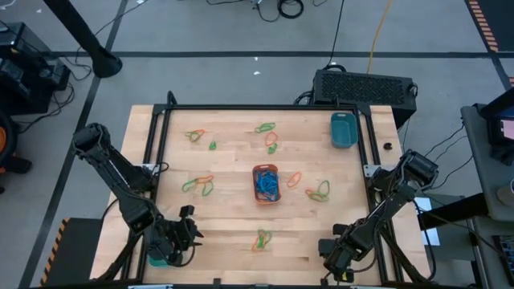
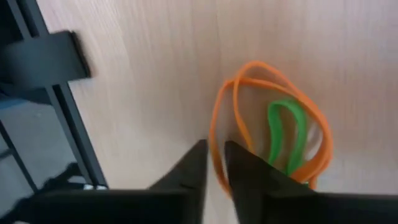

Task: Sort rubber bands into baskets
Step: Put the orange rubber band into the green bin

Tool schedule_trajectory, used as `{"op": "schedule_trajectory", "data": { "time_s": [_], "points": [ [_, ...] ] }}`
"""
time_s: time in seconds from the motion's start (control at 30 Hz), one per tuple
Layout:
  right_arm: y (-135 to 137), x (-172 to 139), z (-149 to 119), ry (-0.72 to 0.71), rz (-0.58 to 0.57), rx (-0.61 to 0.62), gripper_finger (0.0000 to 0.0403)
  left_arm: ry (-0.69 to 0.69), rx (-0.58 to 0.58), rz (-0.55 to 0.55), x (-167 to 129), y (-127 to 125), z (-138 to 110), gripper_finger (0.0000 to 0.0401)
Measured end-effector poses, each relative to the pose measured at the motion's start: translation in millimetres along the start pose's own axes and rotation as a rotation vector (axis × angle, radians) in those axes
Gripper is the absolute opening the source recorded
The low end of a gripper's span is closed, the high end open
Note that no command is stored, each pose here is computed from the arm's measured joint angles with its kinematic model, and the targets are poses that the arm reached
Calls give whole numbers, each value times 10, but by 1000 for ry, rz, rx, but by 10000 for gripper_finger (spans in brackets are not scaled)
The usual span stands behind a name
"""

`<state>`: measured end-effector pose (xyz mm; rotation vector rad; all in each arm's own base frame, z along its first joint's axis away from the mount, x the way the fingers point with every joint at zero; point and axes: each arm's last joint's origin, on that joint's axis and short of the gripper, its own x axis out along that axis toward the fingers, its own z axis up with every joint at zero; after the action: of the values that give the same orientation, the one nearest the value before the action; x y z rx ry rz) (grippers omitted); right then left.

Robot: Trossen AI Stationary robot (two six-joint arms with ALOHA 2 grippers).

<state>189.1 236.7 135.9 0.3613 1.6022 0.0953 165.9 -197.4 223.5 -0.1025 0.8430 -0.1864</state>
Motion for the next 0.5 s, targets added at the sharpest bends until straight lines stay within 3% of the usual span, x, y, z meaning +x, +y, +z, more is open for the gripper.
{"op": "schedule_trajectory", "data": {
  "time_s": [0.1,0.33,0.5],
  "points": [
    [-28,-21,34,9,7,-59,9,-2,-11,10,14,28,22,114],
    [-82,-183,184,-113,17,-89,3,-7,-32,29,41,82,64,114],
    [-66,-340,275,-212,85,-106,2,-41,-37,21,86,90,123,114]
  ]
}}
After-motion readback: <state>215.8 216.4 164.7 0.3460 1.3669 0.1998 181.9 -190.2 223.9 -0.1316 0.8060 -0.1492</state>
